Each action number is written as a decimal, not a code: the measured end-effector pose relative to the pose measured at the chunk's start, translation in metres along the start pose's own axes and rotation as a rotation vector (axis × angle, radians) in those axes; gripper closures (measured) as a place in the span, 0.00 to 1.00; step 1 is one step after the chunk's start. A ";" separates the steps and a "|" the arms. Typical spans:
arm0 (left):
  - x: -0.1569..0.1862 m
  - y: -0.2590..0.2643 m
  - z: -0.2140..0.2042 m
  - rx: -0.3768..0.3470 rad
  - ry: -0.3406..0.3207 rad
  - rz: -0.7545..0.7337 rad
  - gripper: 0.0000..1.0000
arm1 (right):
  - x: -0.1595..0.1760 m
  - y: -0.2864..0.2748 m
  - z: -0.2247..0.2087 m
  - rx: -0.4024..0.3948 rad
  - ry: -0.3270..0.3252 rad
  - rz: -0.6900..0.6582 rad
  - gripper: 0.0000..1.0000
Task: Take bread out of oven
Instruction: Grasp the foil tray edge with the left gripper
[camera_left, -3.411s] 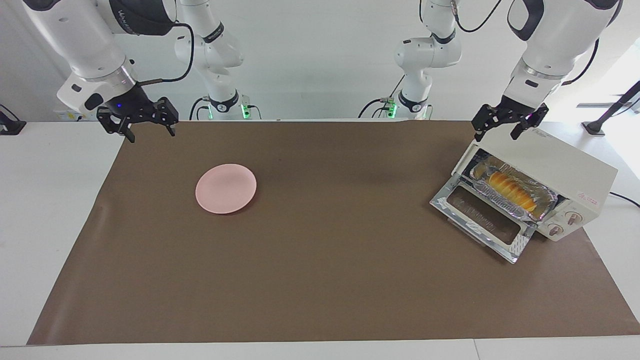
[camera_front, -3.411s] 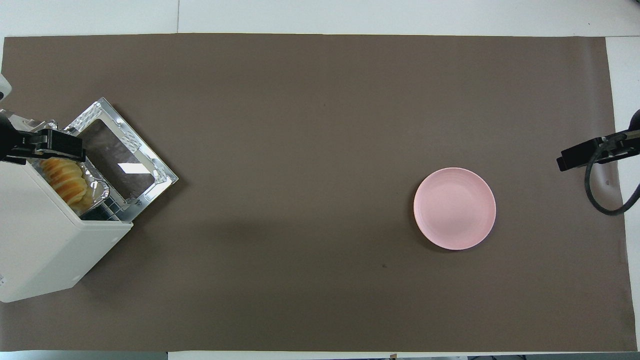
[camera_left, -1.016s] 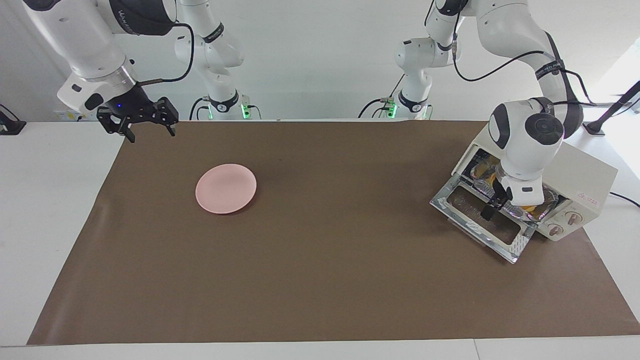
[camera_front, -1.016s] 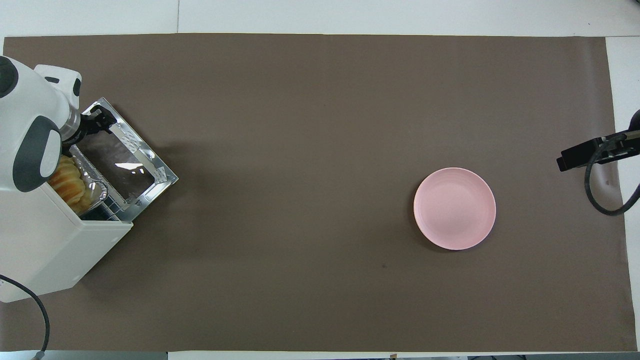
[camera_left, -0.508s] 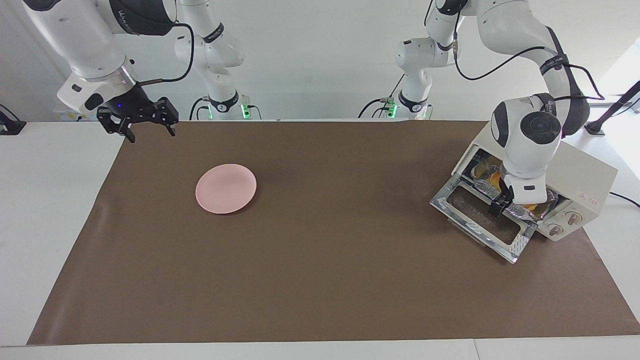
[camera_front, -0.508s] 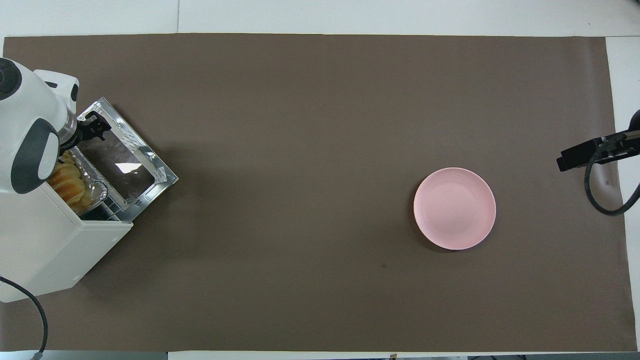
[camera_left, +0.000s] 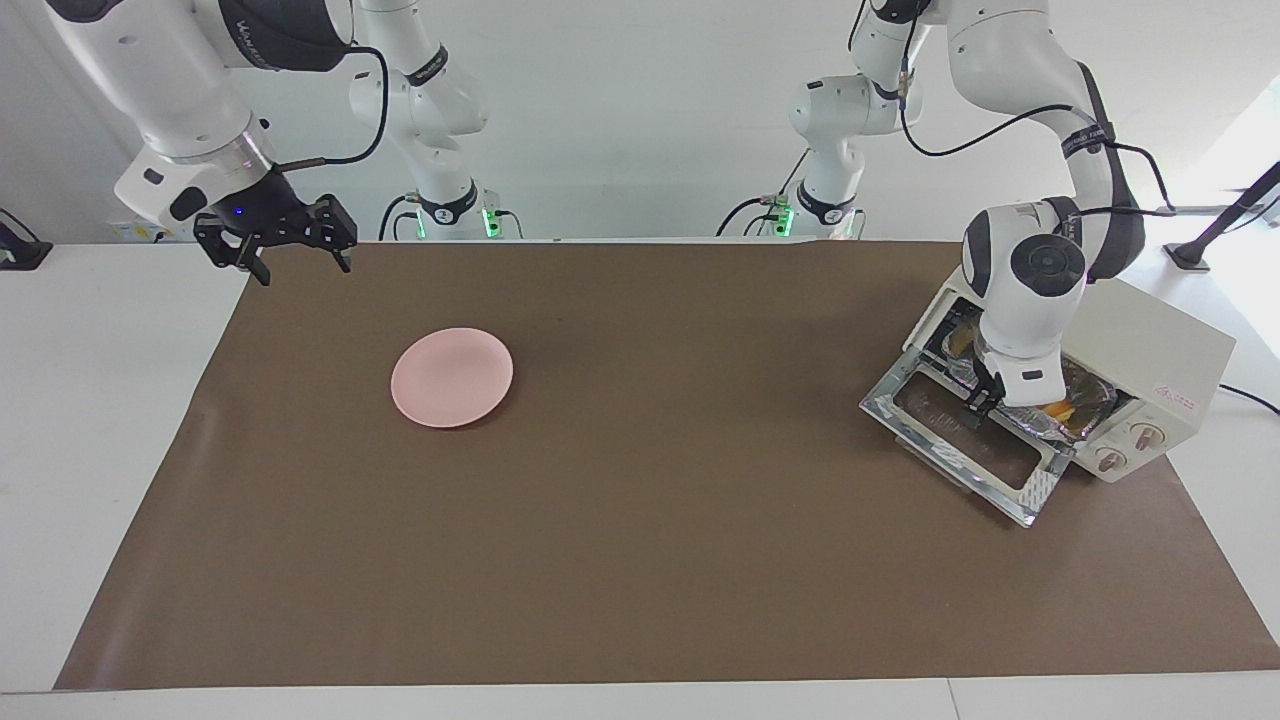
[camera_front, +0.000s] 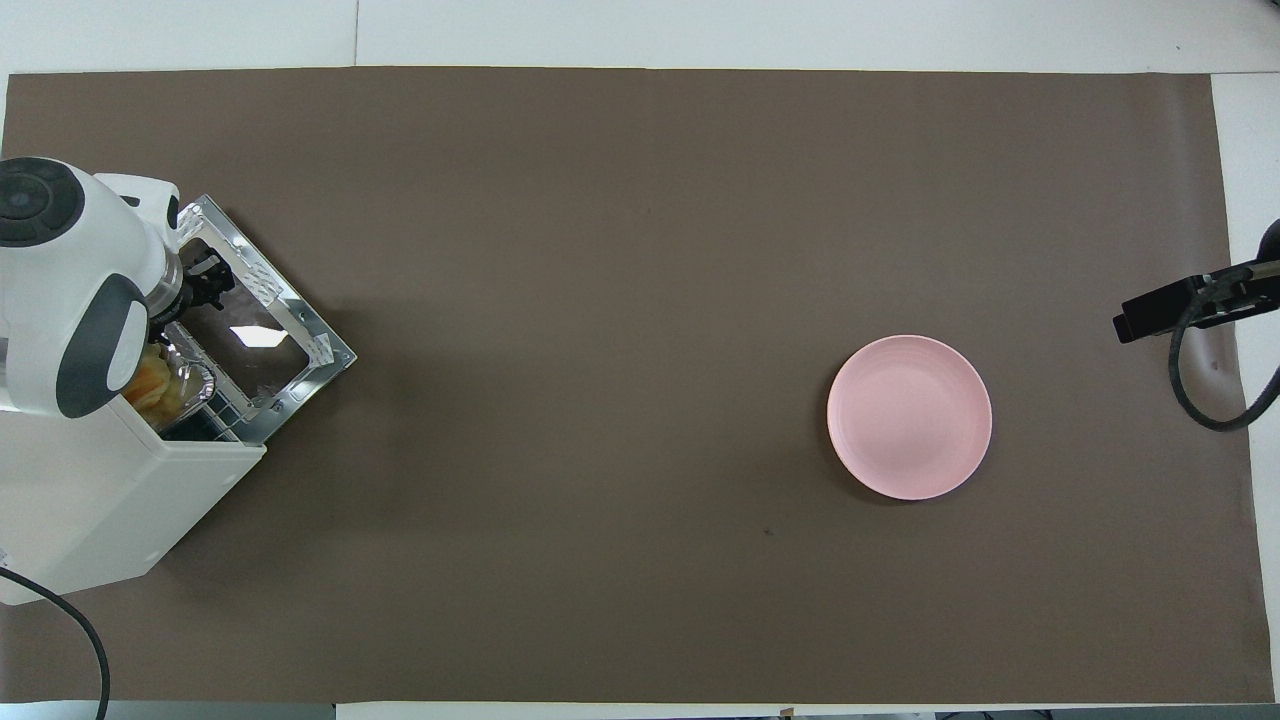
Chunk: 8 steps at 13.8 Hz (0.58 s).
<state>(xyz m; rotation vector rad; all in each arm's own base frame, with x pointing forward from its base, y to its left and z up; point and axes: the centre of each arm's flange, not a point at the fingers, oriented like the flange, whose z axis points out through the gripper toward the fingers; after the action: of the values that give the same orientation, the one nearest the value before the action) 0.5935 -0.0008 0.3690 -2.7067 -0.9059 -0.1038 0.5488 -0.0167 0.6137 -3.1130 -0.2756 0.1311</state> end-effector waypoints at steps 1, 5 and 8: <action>-0.003 -0.001 0.003 0.004 -0.004 0.028 0.54 | 0.000 0.000 0.000 0.000 0.000 0.000 0.00; -0.003 -0.001 -0.007 0.002 0.007 0.205 0.98 | 0.000 0.000 0.000 0.000 0.000 0.000 0.00; -0.012 0.042 -0.057 -0.036 0.074 0.390 0.98 | 0.000 0.000 0.000 0.000 0.000 0.000 0.00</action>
<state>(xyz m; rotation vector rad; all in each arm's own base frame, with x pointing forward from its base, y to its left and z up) 0.6099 -0.0564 0.4117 -2.8342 -0.3467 -0.1379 0.5487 -0.0167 0.6138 -3.1130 -0.2756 0.1308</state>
